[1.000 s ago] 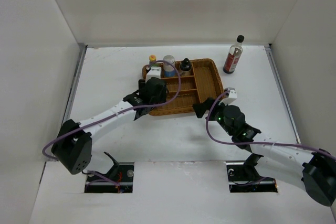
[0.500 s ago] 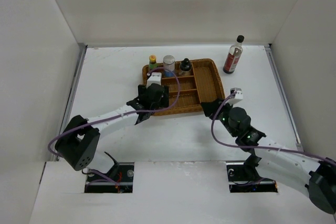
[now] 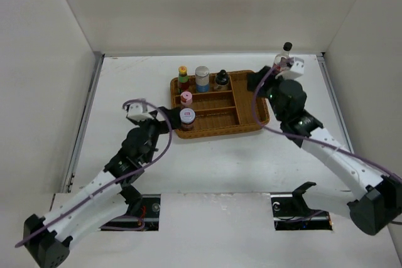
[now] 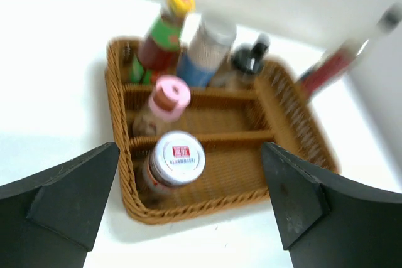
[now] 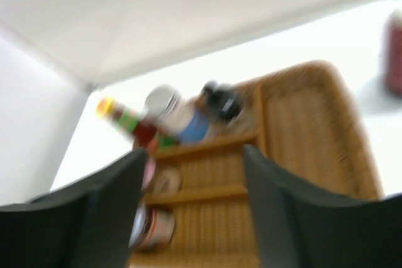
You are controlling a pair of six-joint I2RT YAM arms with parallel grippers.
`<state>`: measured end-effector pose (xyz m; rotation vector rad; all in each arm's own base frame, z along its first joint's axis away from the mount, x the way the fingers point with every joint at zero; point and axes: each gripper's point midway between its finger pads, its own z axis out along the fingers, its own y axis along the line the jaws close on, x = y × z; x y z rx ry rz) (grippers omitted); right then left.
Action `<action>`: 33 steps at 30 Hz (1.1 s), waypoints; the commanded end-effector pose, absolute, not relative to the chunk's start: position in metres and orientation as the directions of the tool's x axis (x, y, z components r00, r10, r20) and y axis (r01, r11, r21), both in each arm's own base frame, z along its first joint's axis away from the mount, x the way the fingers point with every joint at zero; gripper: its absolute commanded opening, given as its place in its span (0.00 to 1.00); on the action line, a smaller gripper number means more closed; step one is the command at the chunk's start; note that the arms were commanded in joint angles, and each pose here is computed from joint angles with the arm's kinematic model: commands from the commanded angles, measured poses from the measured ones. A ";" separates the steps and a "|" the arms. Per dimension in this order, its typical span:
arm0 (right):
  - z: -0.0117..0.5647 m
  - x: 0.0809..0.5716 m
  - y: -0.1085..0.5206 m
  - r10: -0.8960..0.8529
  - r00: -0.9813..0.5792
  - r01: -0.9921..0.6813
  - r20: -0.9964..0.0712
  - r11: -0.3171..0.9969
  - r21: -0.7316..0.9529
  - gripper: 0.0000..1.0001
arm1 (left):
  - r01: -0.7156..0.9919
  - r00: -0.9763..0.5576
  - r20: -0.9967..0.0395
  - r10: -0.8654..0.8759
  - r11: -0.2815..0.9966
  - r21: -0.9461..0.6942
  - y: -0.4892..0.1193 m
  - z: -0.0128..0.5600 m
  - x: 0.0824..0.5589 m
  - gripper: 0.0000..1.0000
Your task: Organize the condiment bottles
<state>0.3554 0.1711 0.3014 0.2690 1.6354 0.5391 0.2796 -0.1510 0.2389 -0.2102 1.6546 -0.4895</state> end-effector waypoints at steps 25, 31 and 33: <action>0.284 0.562 0.007 0.115 -0.212 0.369 -0.970 0.929 0.030 0.94 | -0.102 0.022 -0.775 -0.631 0.770 -0.630 -0.064 0.164 0.279 1.00; 0.277 0.580 0.000 0.120 -0.186 0.378 -0.975 0.925 0.041 0.77 | -0.116 0.016 -0.773 -0.635 0.766 -0.632 -0.061 0.159 0.280 1.00; 0.275 0.586 -0.002 0.115 -0.188 0.375 -0.975 0.926 0.037 0.72 | -0.114 0.014 -0.771 -0.637 0.765 -0.634 -0.062 0.157 0.280 1.00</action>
